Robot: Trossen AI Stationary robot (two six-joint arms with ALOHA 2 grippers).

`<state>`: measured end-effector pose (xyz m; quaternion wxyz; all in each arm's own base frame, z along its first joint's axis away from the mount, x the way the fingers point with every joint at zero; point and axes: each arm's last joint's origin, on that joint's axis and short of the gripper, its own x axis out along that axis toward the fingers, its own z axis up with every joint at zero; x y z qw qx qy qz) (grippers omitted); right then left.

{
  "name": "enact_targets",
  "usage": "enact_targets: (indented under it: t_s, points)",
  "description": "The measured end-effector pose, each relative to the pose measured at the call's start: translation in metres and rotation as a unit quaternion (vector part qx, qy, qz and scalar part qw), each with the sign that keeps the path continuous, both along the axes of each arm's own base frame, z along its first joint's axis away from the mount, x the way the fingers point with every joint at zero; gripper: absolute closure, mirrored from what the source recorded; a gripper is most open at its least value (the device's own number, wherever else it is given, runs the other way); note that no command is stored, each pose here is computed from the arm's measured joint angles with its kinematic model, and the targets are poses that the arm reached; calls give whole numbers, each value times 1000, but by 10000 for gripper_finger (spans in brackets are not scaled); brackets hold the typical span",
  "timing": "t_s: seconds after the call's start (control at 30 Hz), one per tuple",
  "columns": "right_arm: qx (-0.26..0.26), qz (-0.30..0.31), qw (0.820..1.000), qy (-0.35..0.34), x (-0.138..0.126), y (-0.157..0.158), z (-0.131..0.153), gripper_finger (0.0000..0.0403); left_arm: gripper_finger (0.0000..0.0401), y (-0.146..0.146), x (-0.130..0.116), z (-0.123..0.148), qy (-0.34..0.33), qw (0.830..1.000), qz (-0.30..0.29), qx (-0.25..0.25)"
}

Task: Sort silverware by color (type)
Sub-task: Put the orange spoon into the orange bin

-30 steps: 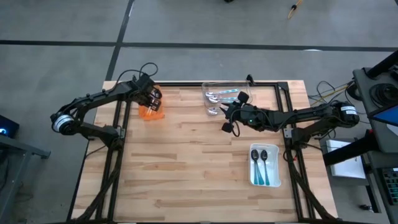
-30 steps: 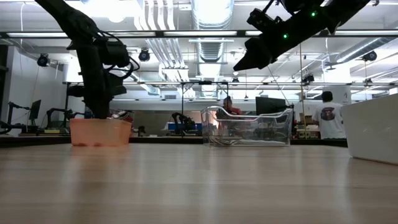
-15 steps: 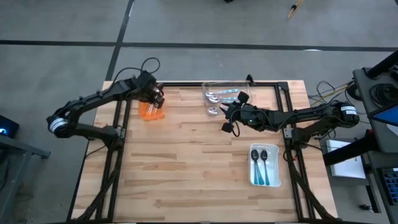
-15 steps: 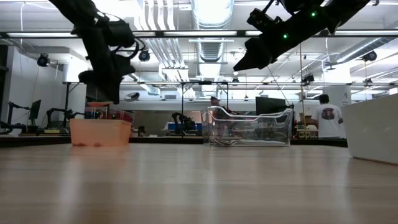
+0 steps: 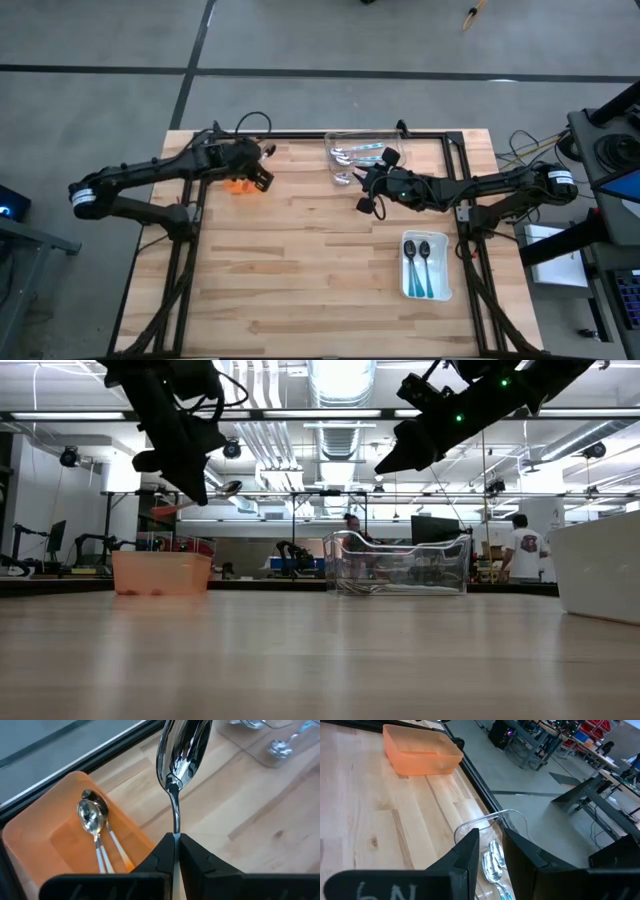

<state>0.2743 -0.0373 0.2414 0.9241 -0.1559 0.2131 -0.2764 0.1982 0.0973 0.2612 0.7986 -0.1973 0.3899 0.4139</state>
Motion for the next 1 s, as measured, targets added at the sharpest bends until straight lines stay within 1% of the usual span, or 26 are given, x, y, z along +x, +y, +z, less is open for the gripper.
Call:
enact_targets:
  t_s: [0.17,0.33,0.4,0.6,0.7,0.77,0.87,1.0]
  points:
    - [0,0,1000,0,0,0,0,326,401,-3,1,0,-2,1000,11,6]
    - [0,0,1000,0,0,0,0,326,401,3,2,1,-13,1000,18,14]
    - [0,0,1000,0,0,0,0,326,401,6,4,6,-22,999,17,23]
    - [0,0,1000,0,0,0,0,326,401,19,9,25,-20,999,4,50]
    - [0,0,1000,0,0,0,0,326,401,30,5,34,-9,998,11,61]
    - [0,0,1000,0,0,0,0,326,401,39,0,33,4,998,29,56]
    - [0,0,1000,0,0,0,0,326,401,53,-12,26,23,997,60,36]
    - [0,0,1000,0,0,0,0,326,401,67,-24,6,21,997,72,-27]
